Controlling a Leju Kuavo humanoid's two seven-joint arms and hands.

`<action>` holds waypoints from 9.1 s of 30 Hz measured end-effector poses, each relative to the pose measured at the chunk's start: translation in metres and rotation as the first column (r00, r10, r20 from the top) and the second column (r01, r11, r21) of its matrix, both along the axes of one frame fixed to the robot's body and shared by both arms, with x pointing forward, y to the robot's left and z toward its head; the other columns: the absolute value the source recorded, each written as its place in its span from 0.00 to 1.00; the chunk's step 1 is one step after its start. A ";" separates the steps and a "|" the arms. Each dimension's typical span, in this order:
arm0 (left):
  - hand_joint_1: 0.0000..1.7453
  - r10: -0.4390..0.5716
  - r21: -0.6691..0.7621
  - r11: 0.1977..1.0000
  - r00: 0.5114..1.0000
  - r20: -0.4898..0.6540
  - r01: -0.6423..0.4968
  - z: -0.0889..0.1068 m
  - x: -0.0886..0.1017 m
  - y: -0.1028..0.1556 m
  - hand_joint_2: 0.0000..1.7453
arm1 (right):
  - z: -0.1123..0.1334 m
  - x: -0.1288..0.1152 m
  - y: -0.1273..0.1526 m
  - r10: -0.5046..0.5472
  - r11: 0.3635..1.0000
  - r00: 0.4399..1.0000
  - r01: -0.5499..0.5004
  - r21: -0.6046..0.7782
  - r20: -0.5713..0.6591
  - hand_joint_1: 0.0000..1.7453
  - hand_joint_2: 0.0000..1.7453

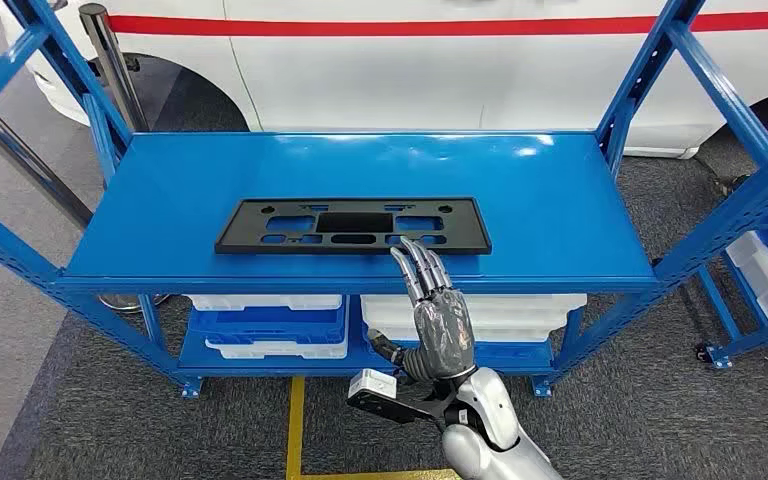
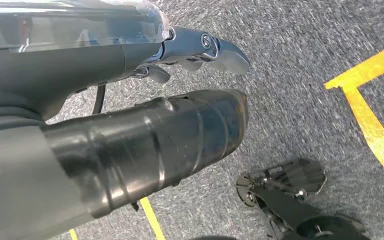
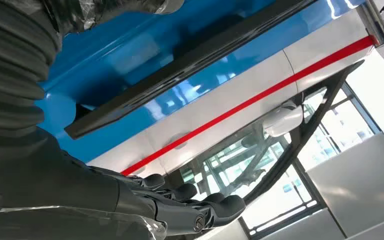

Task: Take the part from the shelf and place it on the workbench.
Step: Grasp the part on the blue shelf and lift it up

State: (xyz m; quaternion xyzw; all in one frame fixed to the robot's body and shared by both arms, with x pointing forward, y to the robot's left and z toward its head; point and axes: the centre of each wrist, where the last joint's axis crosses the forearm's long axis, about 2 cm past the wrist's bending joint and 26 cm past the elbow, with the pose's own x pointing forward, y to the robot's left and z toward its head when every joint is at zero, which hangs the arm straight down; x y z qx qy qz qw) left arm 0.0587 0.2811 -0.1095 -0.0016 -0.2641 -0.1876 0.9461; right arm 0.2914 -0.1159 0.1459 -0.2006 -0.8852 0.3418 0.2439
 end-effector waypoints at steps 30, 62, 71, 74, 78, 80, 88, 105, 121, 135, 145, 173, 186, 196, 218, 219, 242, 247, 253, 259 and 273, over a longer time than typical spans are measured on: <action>0.00 -0.017 0.002 1.000 1.000 -0.008 0.017 0.000 0.001 -0.001 0.00 | 0.006 0.018 -0.011 -0.039 0.997 0.999 0.040 -0.061 0.010 0.00 1.00; 0.00 -0.053 0.002 0.999 0.999 -0.005 0.053 0.001 0.006 -0.002 0.00 | 0.000 0.036 -0.026 -0.082 0.980 0.996 0.078 -0.183 -0.016 0.00 1.00; 0.00 -0.055 0.004 0.999 0.998 -0.008 0.055 0.000 0.003 -0.001 0.00 | -0.001 0.037 -0.026 -0.081 0.979 0.996 0.076 -0.192 -0.021 0.00 1.00; 0.00 -0.057 0.004 0.998 0.998 -0.005 0.057 0.001 0.005 -0.001 0.00 | -0.001 0.037 -0.026 -0.077 0.978 0.997 0.071 -0.199 -0.024 0.00 1.00; 0.00 -0.064 0.004 0.998 0.998 -0.003 0.064 0.001 0.006 -0.001 0.00 | 0.003 0.040 -0.025 -0.072 0.976 0.997 0.066 -0.208 -0.018 0.00 1.00; 0.00 -0.068 0.005 0.998 0.998 0.000 0.068 0.001 0.008 -0.001 0.00 | 0.004 0.042 -0.025 -0.066 0.973 0.998 0.060 -0.221 -0.019 0.00 1.00; 0.00 -0.069 0.049 0.996 0.998 0.000 0.069 0.002 0.010 -0.001 0.00 | 0.006 0.046 -0.019 -0.046 0.966 0.999 0.040 -0.256 -0.019 0.00 1.00; 0.00 -0.092 0.103 0.990 0.996 0.002 0.091 0.002 0.015 0.004 0.00 | 0.012 0.047 -0.004 -0.011 0.963 1.000 0.006 -0.269 -0.018 0.00 1.00; 0.00 -0.149 0.124 0.981 0.989 -0.012 0.149 0.003 0.019 0.003 0.00 | 0.048 0.042 0.034 0.256 0.937 0.962 -0.272 -0.218 -0.097 0.00 1.00; 0.00 -0.150 0.125 0.981 0.989 -0.012 0.151 0.003 0.020 0.003 0.00 | 0.061 0.037 0.047 0.314 0.920 0.947 -0.322 -0.226 -0.072 0.00 1.00; 0.00 -0.146 0.128 0.981 0.989 -0.014 0.146 0.003 0.019 0.003 0.00 | 0.069 0.024 0.063 0.456 0.842 0.875 -0.484 -0.237 -0.163 0.00 1.00; 0.00 -0.141 0.128 0.982 0.990 -0.017 0.142 0.003 0.018 0.003 0.00 | 0.064 0.005 0.070 0.517 0.807 0.837 -0.547 -0.223 -0.181 0.00 1.00; 0.00 -0.145 0.128 0.981 0.989 -0.016 0.146 0.003 0.017 0.003 0.00 | 0.054 -0.002 0.068 0.558 0.773 0.800 -0.598 -0.214 -0.219 0.00 1.00; 0.00 -0.146 0.128 0.981 0.989 -0.016 0.146 0.003 0.017 0.003 0.00 | 0.053 -0.004 0.069 0.563 0.767 0.796 -0.603 -0.217 -0.222 0.00 1.00; 0.00 -0.143 0.140 0.980 0.989 -0.020 0.145 0.002 0.011 0.004 0.00 | 0.016 0.018 0.011 0.395 0.756 0.828 -0.539 -0.372 -0.398 0.00 1.00; 0.00 -0.144 0.139 0.980 0.989 -0.020 0.145 0.002 0.011 0.004 0.00 | 0.015 0.018 0.009 0.388 0.757 0.830 -0.535 -0.376 -0.400 0.00 1.00; 0.00 -0.149 0.139 0.979 0.989 -0.021 0.151 0.002 0.010 0.004 0.00 | 0.010 0.023 -0.005 0.348 0.774 0.852 -0.497 -0.394 -0.392 0.00 1.00; 0.00 -0.151 0.139 0.979 0.988 -0.022 0.152 0.001 0.009 0.004 0.00 | 0.013 0.026 -0.007 0.331 0.792 0.870 -0.466 -0.394 -0.365 0.00 1.00; 0.00 -0.153 0.140 0.978 0.988 -0.025 0.155 0.001 0.008 0.004 0.00 | 0.016 0.030 -0.011 0.294 0.810 0.902 -0.411 -0.419 -0.316 0.00 1.00; 0.00 -0.155 0.141 0.977 0.988 -0.026 0.157 0.001 0.008 0.004 0.00 | 0.017 0.031 -0.013 0.270 0.819 0.919 -0.377 -0.432 -0.289 0.00 1.00; 0.00 -0.166 0.146 0.975 0.986 -0.028 0.168 0.001 0.007 0.004 0.00 | 0.015 0.033 -0.022 0.195 0.849 0.951 -0.286 -0.443 -0.240 0.00 1.00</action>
